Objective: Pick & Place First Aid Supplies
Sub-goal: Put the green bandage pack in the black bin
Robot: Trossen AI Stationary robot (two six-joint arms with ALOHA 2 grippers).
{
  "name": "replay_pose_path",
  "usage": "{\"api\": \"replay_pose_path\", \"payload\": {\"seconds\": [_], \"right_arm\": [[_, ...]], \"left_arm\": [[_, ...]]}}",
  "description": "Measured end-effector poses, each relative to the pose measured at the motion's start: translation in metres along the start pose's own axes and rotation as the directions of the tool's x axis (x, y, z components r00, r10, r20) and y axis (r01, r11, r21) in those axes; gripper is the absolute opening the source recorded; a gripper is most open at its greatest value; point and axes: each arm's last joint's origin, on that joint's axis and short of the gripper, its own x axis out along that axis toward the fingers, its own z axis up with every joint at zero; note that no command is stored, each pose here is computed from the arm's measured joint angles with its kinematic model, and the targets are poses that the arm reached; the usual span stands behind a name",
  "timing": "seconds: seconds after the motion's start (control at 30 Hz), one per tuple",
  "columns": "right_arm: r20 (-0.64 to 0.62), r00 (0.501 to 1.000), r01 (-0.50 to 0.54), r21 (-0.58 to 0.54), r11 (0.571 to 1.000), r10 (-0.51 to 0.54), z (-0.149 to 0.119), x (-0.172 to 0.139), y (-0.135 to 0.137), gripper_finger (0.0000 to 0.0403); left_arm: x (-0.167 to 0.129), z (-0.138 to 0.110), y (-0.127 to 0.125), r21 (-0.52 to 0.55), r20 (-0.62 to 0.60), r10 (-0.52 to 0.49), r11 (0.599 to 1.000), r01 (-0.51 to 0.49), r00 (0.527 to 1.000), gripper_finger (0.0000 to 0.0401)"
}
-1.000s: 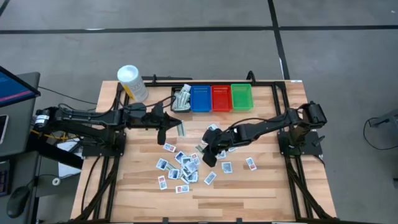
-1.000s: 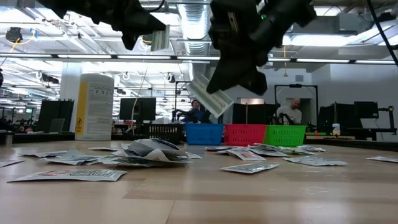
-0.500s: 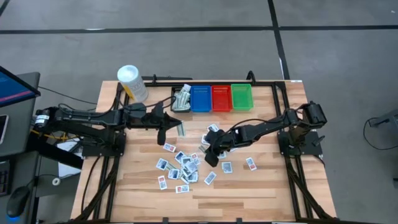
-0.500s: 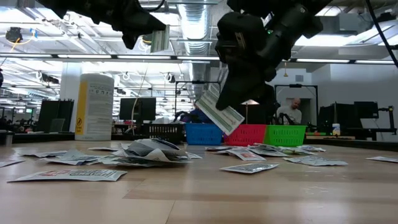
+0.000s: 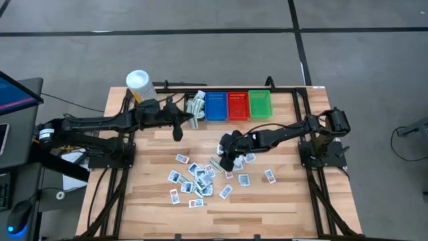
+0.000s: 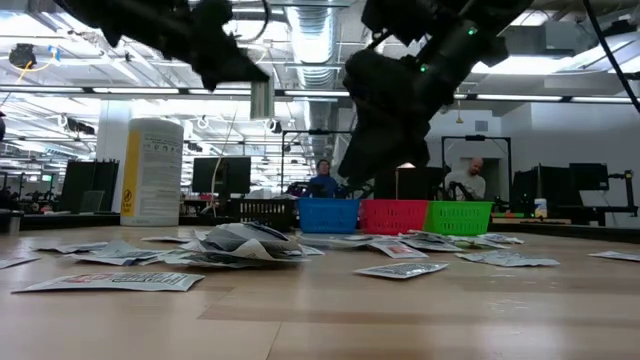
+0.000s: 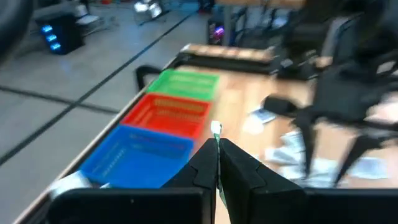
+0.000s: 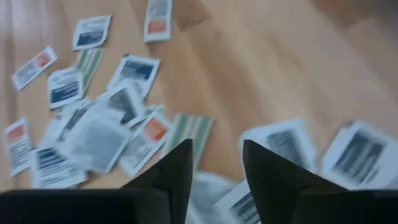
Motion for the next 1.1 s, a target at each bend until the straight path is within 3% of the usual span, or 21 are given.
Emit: {"api": "replay_pose_path", "payload": {"seconds": [0.17, 0.47, 0.6, 0.9, 1.1], "right_arm": [[0.036, 0.995, 0.091, -0.035, 0.995, -0.090, 0.010, 0.002, -0.020, 0.0143], [0.053, 0.985, 0.166, -0.091, 0.982, -0.161, 0.022, 0.004, -0.049, 0.0137], [0.033, 0.982, 0.188, -0.121, 0.975, -0.185, 0.023, 0.004, -0.058, 0.0140], [-0.043, 0.979, 0.192, -0.139, 0.972, -0.199, 0.023, 0.003, -0.080, 0.0135], [-0.099, 0.970, 0.211, -0.118, 0.970, -0.223, 0.019, 0.002, -0.085, 0.0132]], "left_arm": [[0.024, -0.020, 0.028, -0.005, -0.089, 0.001, 1.000, -0.002, 0.996, 0.0016], [0.061, -0.044, 0.079, -0.027, -0.054, 0.113, 0.993, -0.115, 0.992, 0.0016], [0.073, -0.053, 0.096, -0.051, -0.088, 0.092, 0.994, -0.097, 0.992, 0.0016], [0.086, -0.073, 0.107, -0.076, -0.165, 0.091, 0.992, -0.104, 0.982, 0.0022], [0.086, -0.074, 0.108, -0.087, -0.168, 0.100, 0.989, -0.116, 0.981, 0.0069]]}}
